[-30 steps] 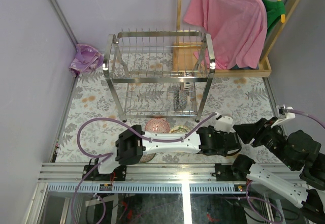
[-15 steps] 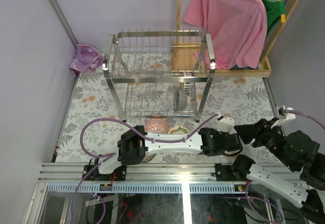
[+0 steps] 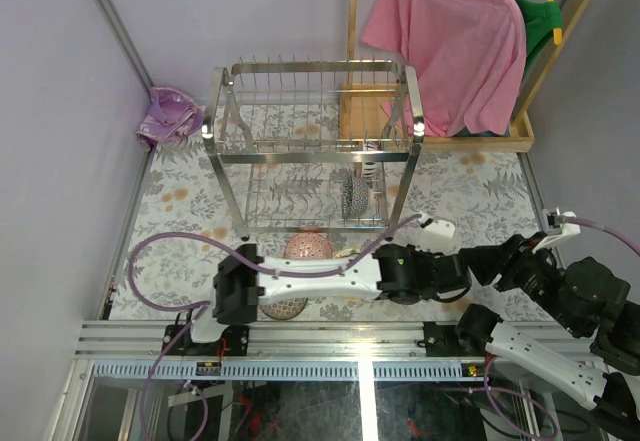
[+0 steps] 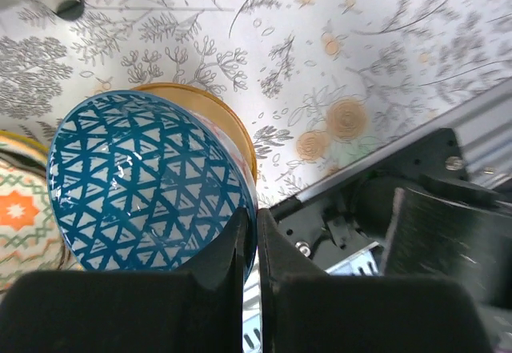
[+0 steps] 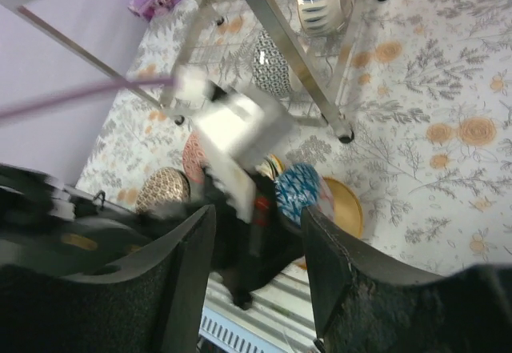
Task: Load the bowls into the dish rack
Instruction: Pick up the bowl from the center of the board.
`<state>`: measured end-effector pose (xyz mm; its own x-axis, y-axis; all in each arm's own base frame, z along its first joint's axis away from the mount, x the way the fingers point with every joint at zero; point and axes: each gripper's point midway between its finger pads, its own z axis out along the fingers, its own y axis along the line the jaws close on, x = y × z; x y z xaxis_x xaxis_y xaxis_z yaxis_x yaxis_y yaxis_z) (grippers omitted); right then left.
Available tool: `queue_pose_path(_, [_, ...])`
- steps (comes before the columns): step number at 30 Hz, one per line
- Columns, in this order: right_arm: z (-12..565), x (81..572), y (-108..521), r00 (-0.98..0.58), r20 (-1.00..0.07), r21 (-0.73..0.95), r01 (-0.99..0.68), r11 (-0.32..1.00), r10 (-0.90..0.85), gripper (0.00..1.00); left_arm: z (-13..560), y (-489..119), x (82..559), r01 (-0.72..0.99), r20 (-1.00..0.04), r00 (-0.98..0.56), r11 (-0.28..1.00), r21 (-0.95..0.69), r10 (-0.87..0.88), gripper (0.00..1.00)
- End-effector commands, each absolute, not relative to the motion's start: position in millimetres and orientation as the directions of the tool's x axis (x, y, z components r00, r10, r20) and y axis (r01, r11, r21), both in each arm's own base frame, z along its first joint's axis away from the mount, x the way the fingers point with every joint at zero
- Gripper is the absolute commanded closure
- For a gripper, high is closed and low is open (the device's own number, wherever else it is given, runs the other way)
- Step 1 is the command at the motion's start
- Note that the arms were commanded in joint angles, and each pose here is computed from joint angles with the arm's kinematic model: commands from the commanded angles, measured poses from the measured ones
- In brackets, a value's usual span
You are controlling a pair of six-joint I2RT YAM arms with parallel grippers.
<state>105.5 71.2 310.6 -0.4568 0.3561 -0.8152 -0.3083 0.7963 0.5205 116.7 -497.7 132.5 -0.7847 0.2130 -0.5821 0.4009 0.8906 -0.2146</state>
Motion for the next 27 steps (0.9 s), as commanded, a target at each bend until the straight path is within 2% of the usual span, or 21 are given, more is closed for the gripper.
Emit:
queue_pose_path(1, [280.0,91.1,75.8,-0.552,-0.806,0.453,-0.345,0.822,0.213,0.46,230.0,-495.1,119.3,0.440,-0.653,-0.753,0.802,-0.404,0.085,1.00])
queue_pose_path(6, [280.1,93.0,78.4,-0.553,-0.807,0.448,-0.347,0.824,0.205,0.46,267.9,-478.6,117.0,0.463,-0.681,-0.732,0.745,-0.480,0.016,1.00])
queue_pose_path(10, [284.3,93.9,77.7,-0.546,-0.813,0.440,-0.350,0.827,0.201,0.46,272.7,-449.5,115.3,0.450,-0.685,-0.728,0.755,-0.477,0.001,1.00])
queue_pose_path(18, [278.5,97.7,86.1,-0.561,-0.810,0.424,-0.357,0.832,0.173,0.46,249.6,-367.1,131.2,0.303,-0.684,-0.723,0.843,-0.444,-0.100,1.00])
queue_pose_path(27, [269.4,102.4,100.6,-0.584,-0.798,0.423,-0.368,0.828,0.149,0.46,215.4,-330.5,156.7,0.231,-0.661,-0.725,0.836,-0.498,-0.194,1.00])
